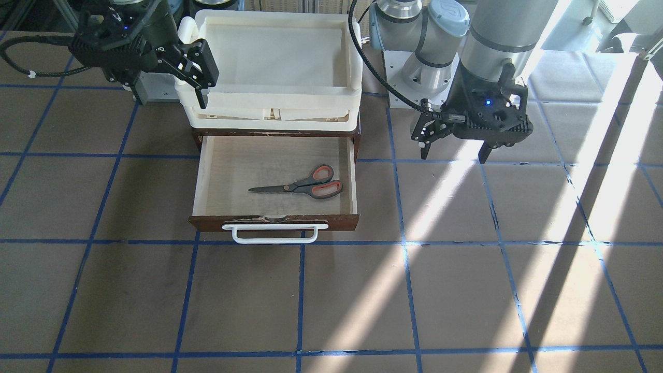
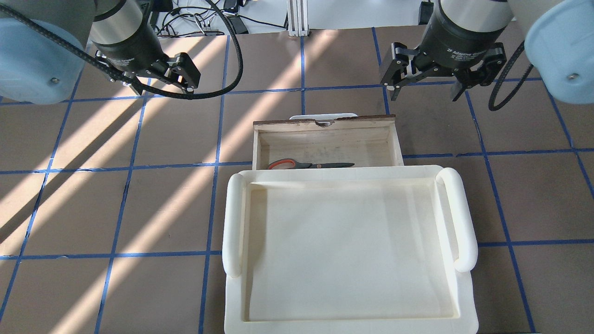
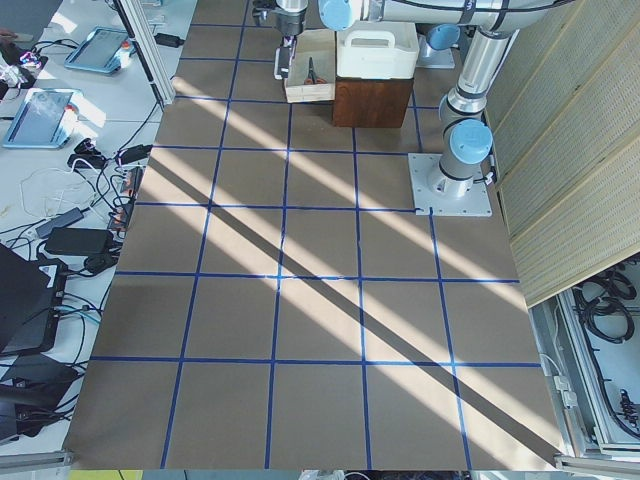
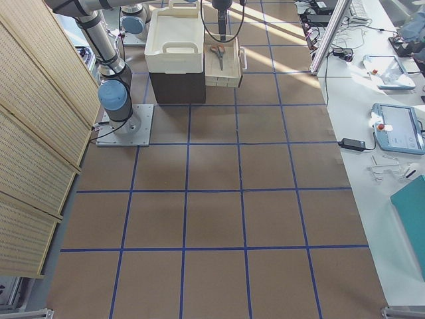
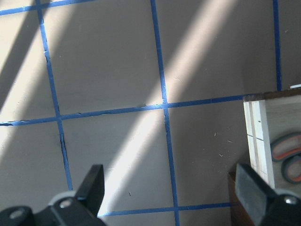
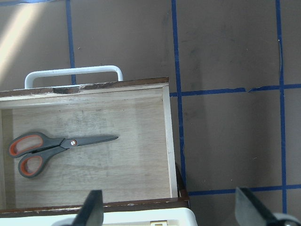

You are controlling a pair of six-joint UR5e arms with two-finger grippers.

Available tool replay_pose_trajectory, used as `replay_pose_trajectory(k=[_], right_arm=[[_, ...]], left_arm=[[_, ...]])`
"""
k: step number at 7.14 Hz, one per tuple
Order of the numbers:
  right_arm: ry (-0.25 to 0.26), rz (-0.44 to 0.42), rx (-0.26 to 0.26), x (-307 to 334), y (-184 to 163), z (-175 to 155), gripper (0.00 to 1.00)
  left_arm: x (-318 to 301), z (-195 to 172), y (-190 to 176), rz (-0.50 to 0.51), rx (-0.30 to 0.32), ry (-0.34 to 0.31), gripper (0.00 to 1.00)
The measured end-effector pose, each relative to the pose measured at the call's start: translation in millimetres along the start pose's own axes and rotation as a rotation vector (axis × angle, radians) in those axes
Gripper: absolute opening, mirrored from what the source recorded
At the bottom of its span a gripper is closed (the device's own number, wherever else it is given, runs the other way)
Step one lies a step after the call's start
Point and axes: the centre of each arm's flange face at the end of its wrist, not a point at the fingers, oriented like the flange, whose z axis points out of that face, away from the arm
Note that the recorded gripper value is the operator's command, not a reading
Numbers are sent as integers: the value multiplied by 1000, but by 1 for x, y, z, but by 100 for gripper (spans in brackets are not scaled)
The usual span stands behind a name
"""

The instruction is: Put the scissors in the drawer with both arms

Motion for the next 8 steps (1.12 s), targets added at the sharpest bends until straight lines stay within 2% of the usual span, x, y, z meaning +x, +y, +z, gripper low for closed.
replay_pose_trajectory(k=[1, 5, 8], right_arm=[[0, 0, 0, 0, 0, 0, 100], [-1, 1, -1, 0, 0, 1, 100], [-1, 4, -2, 0, 0, 1, 100]], left_arm=[[-12, -4, 3, -34, 4, -5, 100], [-12, -14, 30, -55, -22, 72, 100], [-12, -10, 36, -47, -32, 74, 100]])
